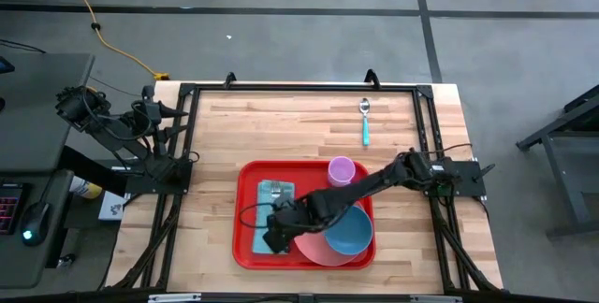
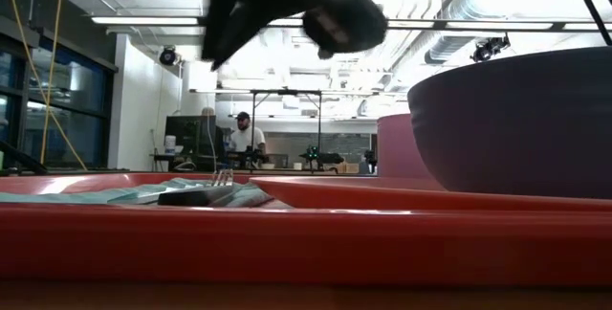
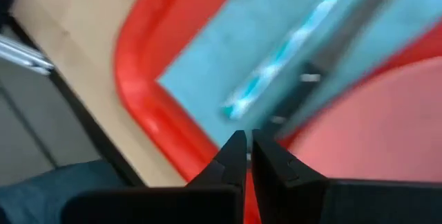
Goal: Set up tray
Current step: Put the blue spoon on the blue napkin to the left side of the blue fork on the red serving tray
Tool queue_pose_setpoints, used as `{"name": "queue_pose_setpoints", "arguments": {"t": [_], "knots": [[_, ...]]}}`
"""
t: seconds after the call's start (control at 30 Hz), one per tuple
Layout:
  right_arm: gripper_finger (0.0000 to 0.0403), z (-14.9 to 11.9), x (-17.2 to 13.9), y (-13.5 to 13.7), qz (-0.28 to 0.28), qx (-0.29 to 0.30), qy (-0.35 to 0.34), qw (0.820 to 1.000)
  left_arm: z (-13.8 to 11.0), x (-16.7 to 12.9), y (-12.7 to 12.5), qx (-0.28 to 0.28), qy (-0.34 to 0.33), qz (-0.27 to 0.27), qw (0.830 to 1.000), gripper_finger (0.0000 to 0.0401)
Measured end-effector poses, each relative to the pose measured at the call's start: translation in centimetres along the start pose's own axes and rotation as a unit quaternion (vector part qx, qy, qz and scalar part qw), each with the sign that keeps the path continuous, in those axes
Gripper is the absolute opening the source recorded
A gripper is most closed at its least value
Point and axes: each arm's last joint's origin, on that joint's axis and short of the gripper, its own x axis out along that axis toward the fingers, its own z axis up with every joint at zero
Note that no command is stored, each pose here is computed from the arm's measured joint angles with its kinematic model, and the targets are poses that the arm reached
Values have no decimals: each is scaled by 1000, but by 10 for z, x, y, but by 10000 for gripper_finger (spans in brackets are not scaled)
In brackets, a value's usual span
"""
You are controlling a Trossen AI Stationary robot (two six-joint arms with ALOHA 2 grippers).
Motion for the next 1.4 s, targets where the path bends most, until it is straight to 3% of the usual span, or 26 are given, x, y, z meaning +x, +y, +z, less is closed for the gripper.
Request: {"name": "queue_pose_setpoints", "arguments": {"t": [0.1, 0.2, 0.37, 0.57, 0.7, 0.87, 1.07, 1.2, 1.4], "knots": [[0, -8, 22, 7, 29, 17, -5, 999, 0, 0, 0, -1, 2, -6, 1000, 182], [0, -18, 39, 6, 19, 48, -10, 999, 0, 0, 0, -1, 3, -6, 1000, 182], [0, -25, 40, 7, 6, 80, -38, 996, -1, 0, -1, -1, 10, -21, 1000, 182], [0, -16, 40, 2, -4, 99, -39, 994, -1, 0, -2, -3, 15, -32, 999, 182], [0, 5, 35, -4, -10, 96, -56, 994, -2, 0, -3, 0, 24, -52, 998, 182], [0, 50, -5, -12, -14, 78, -147, 986, -2, 0, -4, 2, 30, -67, 997, 182], [0, 106, -80, -48, -93, 83, -249, 960, -2, 0, -5, 24, 34, -80, 996, 182], [0, 137, -115, -93, -188, 118, -236, 946, -2, 0, -5, 27, 34, -81, 996, 182], [0, 166, -148, -165, -324, 208, -140, 912, -2, 0, -5, 54, 32, -82, 995, 182]]}}
